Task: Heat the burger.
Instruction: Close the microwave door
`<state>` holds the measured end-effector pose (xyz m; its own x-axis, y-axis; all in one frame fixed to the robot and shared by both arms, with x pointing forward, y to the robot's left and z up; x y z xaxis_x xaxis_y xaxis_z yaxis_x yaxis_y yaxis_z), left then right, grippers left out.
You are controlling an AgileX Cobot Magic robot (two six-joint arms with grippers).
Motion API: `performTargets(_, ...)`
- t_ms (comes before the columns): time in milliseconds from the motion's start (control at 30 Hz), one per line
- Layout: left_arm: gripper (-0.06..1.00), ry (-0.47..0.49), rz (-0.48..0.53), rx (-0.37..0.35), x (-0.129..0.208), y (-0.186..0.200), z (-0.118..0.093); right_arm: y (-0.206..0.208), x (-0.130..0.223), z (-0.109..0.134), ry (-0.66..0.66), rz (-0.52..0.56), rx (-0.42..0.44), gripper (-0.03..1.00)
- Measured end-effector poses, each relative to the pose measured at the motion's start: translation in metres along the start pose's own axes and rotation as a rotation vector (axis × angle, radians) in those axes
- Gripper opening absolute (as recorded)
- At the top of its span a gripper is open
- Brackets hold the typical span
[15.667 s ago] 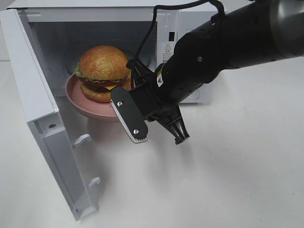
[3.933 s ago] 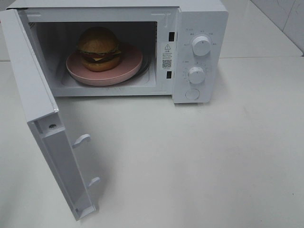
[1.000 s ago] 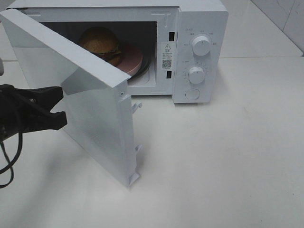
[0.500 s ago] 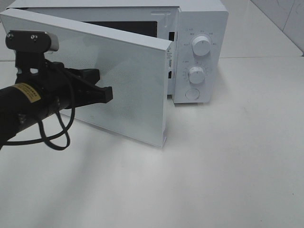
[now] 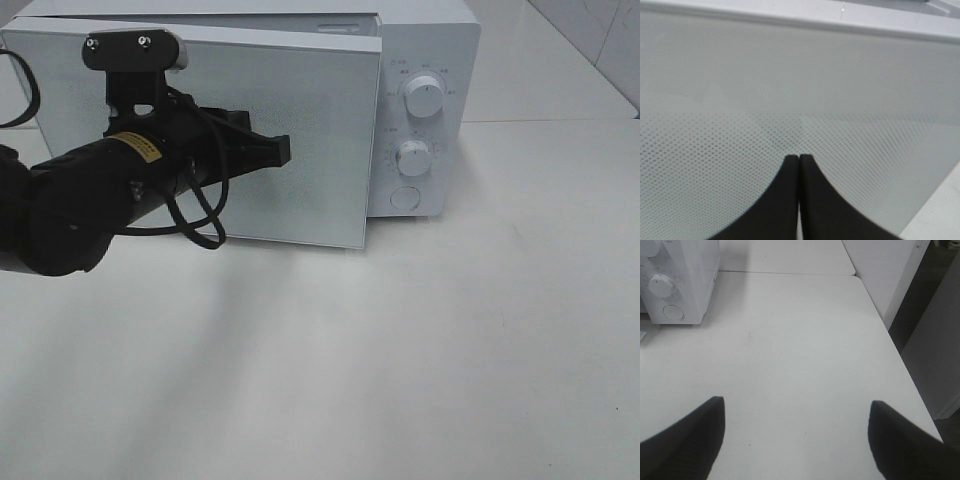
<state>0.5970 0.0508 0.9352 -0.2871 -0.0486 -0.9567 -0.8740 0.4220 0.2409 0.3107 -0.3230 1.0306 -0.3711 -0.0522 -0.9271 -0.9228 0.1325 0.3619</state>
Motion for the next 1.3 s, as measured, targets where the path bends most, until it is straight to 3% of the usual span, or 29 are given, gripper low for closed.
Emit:
performTargets(433, 0.0, -0.001, -0.004, -0.041, -0.002, -0.036, -0.006, 0.0, 0.0, 0.0, 0.0, 0.0, 0.0, 0.74)
performTargets(900, 0.0, -0.037, 0.042, -0.022, 0.007, -0.064, -0.018, 0.0, 0.0, 0.0, -0.002, -0.001, -0.003, 0.74)
performTargets(1300, 0.0, -0.032, 0.101, -0.002, 0.01, -0.065, -0.024, 0.0, 0.0, 0.0, -0.002, -0.001, -0.003, 0.74)
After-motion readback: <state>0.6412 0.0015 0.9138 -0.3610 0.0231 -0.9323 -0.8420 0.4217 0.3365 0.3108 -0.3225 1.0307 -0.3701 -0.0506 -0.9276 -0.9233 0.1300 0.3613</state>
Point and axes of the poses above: a point on each arm's last joint axis where the gripper is mounted, y pointing back along that axis away from the gripper, z along the wrist's bending axis when the last joint is at zero, x = y × z, the point moved 8 cm from there along -y, pointing out along that axis toward the gripper, and after that the axes turned 1 degree about y, right-handed, at the moved point
